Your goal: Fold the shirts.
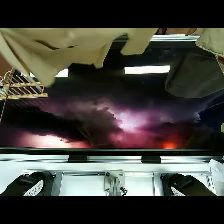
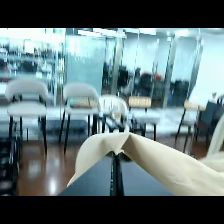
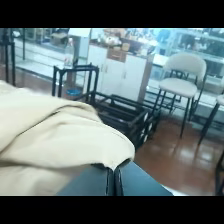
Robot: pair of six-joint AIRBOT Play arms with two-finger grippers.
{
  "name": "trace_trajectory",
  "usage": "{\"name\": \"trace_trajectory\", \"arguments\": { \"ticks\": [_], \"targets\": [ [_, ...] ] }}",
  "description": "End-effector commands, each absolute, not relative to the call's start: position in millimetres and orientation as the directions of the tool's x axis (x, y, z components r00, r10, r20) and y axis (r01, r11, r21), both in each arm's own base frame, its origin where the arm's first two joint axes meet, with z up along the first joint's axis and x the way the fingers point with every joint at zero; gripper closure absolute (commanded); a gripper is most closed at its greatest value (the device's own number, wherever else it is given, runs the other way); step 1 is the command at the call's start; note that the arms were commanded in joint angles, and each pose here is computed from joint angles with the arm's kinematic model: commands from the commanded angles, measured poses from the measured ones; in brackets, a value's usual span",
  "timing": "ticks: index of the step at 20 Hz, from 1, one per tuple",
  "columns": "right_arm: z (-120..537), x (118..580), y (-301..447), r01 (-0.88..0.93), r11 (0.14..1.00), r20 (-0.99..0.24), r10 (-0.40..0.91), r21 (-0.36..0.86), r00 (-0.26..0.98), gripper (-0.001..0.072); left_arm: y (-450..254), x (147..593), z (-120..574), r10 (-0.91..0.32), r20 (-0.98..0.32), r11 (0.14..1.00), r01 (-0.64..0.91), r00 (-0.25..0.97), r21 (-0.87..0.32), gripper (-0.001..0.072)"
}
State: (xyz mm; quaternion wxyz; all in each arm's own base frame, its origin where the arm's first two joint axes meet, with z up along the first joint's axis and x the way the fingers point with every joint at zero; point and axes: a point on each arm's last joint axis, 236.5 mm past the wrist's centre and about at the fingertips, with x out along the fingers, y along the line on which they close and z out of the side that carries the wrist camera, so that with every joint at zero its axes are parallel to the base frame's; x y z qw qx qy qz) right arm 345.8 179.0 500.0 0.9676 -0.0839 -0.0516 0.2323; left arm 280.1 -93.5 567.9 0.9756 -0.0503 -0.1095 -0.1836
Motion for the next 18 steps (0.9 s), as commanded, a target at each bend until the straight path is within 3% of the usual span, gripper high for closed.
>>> {"name": "trace_trajectory", "arguments": {
  "ticks": [1,4,6,8,11,12,13,15,18],
  "targets": [
    [423.1,335.9,167.7,-0.475,0.862,-0.277,0.42,-0.175,0.864,0.0637,-100.7,292.6,468.4,-0.37,-0.148,0.926,0.352,0.917,-0.133,0.0664],
    [286.3,327.2,160.4,-0.543,0.829,-0.745,0.275,-0.137,0.608,0.0637,-133.6,315.3,324.2,-0.423,-0.504,0.906,0.37,0.753,-0.207,0.0664],
    [209.2,326.7,152.8,-0.566,0.813,-0.886,0.155,-0.136,0.436,0.0637,-163.0,314.9,231.0,-0.447,-0.651,0.888,0.394,0.614,-0.238,0.0664],
    [137.6,325.3,150.0,-0.58,0.806,-0.945,0.085,-0.122,0.317,0.0637,-185.8,315.1,157.9,-0.457,-0.703,0.885,0.358,0.545,-0.298,0.0664],
    [45.2,322.1,147.0,-0.55,0.829,-0.968,0.044,-0.103,0.248,0.061,-199.6,316.3,98.8,-0.458,-0.715,0.888,0.305,0.528,-0.344,0.0662],
    [26.3,318.3,142.3,-0.536,0.838,-0.972,0.025,-0.107,0.233,0.047,-200.5,318.6,93.2,-0.459,-0.711,0.888,0.299,0.532,-0.35,0.0662],
    [20.2,317.1,136.7,-0.51,0.852,-0.973,0.001,-0.119,0.229,0.0251,-199.4,322.1,92.7,-0.456,-0.709,0.89,0.294,0.538,-0.349,0.0662],
    [36.2,322.6,131.5,-0.473,0.869,-0.965,-0.016,-0.143,0.263,0.0219,-194.3,331.0,98.5,-0.45,-0.69,0.893,0.282,0.567,-0.35,0.0662],
    [91.2,326.1,156.7,-0.5,0.858,-0.924,0.086,-0.121,0.371,0.0219,-179.1,343.0,101.7,-0.425,-0.678,0.904,0.242,0.6,-0.352,0.0662]
  ]
}}
